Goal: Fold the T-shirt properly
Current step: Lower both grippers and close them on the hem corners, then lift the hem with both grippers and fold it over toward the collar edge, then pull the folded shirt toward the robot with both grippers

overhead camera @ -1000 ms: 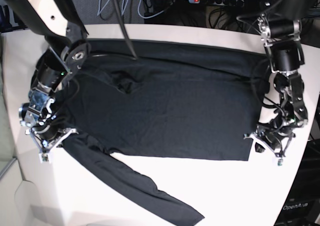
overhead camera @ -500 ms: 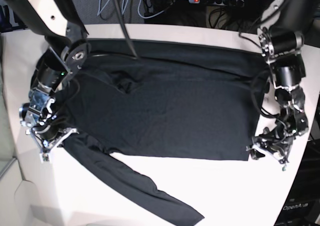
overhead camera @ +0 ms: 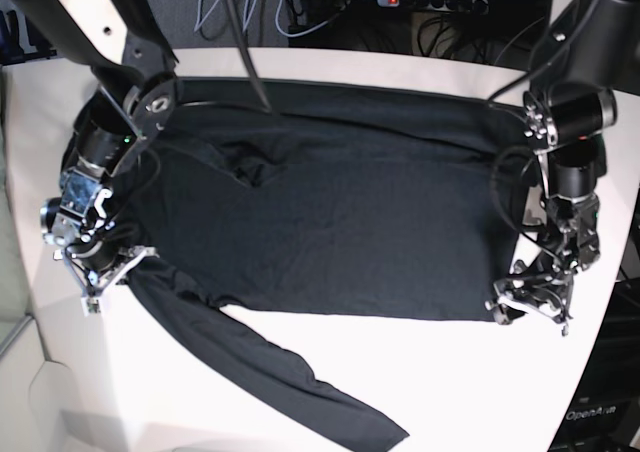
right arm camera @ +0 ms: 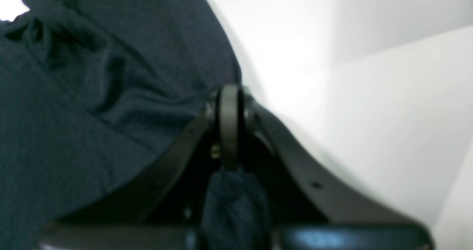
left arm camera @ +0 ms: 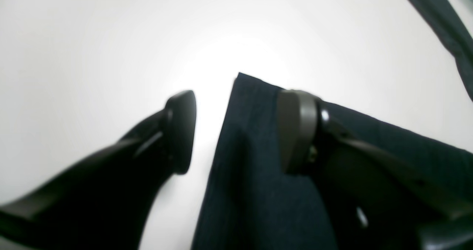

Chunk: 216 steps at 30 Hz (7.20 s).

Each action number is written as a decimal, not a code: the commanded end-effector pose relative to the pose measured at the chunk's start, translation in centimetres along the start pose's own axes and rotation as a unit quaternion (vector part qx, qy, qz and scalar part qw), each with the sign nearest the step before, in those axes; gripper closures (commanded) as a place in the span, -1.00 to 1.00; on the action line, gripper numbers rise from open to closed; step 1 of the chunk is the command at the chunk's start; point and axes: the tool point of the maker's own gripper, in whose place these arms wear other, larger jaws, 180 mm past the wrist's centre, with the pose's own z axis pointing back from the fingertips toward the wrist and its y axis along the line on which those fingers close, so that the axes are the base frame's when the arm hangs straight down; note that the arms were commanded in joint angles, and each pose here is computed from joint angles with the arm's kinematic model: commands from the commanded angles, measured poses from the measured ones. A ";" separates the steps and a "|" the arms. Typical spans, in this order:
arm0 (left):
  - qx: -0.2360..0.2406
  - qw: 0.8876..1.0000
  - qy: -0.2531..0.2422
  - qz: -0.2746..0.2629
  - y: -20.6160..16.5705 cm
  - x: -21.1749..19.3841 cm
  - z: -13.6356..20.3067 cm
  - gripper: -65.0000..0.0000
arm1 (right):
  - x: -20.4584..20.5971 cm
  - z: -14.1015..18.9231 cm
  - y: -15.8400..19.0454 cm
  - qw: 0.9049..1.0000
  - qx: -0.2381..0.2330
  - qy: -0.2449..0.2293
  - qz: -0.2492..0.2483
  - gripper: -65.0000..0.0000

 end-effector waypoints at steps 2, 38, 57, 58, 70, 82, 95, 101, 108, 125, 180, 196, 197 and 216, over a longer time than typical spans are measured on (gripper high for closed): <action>-0.002 0.999 -0.042 -0.010 -0.1 3.6 -0.1 -0.05 | 2.9 0.3 -0.8 0.999 -0.004 -0.036 0.005 1.00; 0.062 0.998 -0.024 -0.017 1.2 -1.7 -1.0 -0.05 | 2.9 0.3 -0.8 0.999 -0.004 -0.036 0.005 1.00; 0.041 0.998 0.000 -0.054 -1.1 -3.5 -1.7 -0.05 | 2.9 0.4 -0.9 0.999 -0.006 -0.036 0.004 1.00; 0.043 0.998 0.008 -0.052 -1.0 -4.2 -1.6 -0.04 | 2.9 0.4 -0.9 0.999 -0.006 -0.036 0.004 1.00; 0.050 0.997 0.026 -0.047 -0.2 -5.7 -1.4 0.71 | 2.9 0.4 -0.8 0.999 -0.005 -0.036 0.004 1.00; 0.047 0.998 0.021 -0.048 -0.3 -5.2 -1.4 1.00 | 3.0 0.4 -0.9 0.999 -0.006 -0.037 0.004 1.00; 0.020 0.995 -0.029 -0.090 -3.0 -1.3 -0.7 1.00 | 6.9 3.8 -2.0 0.990 -0.059 -0.125 0.031 1.00; 0.009 0.991 -0.050 -0.123 -4.6 0.5 1.4 1.00 | 7.6 5.7 -2.3 0.985 -0.085 -0.146 0.040 1.00; -0.001 0.991 -0.072 -0.114 -4.2 1.8 4.5 1.00 | 5.5 6.7 -2.3 0.985 -0.097 -0.137 0.047 1.00; 0.029 0.990 -0.093 -0.104 -0.7 0.7 8.7 1.00 | 2.0 11.4 -3.2 0.979 -0.126 -0.154 0.050 1.00; 0.032 0.989 -0.063 -0.128 -1.4 -2.6 13.7 1.00 | -2.3 12.1 2.5 0.987 -0.069 -0.104 0.100 0.12; 0.036 0.989 -0.065 -0.130 -1.1 -2.4 13.9 1.00 | -2.9 9.7 3.2 0.997 -0.040 -0.056 0.037 0.12; 0.037 0.989 -0.065 -0.130 -1.0 -2.4 13.9 1.00 | -3.5 9.4 3.3 0.998 -0.035 -0.050 0.033 0.12; 0.036 0.989 -0.065 -0.128 -1.1 -2.5 13.8 1.00 | -6.3 9.1 3.7 0.999 -0.032 -0.027 -0.005 0.13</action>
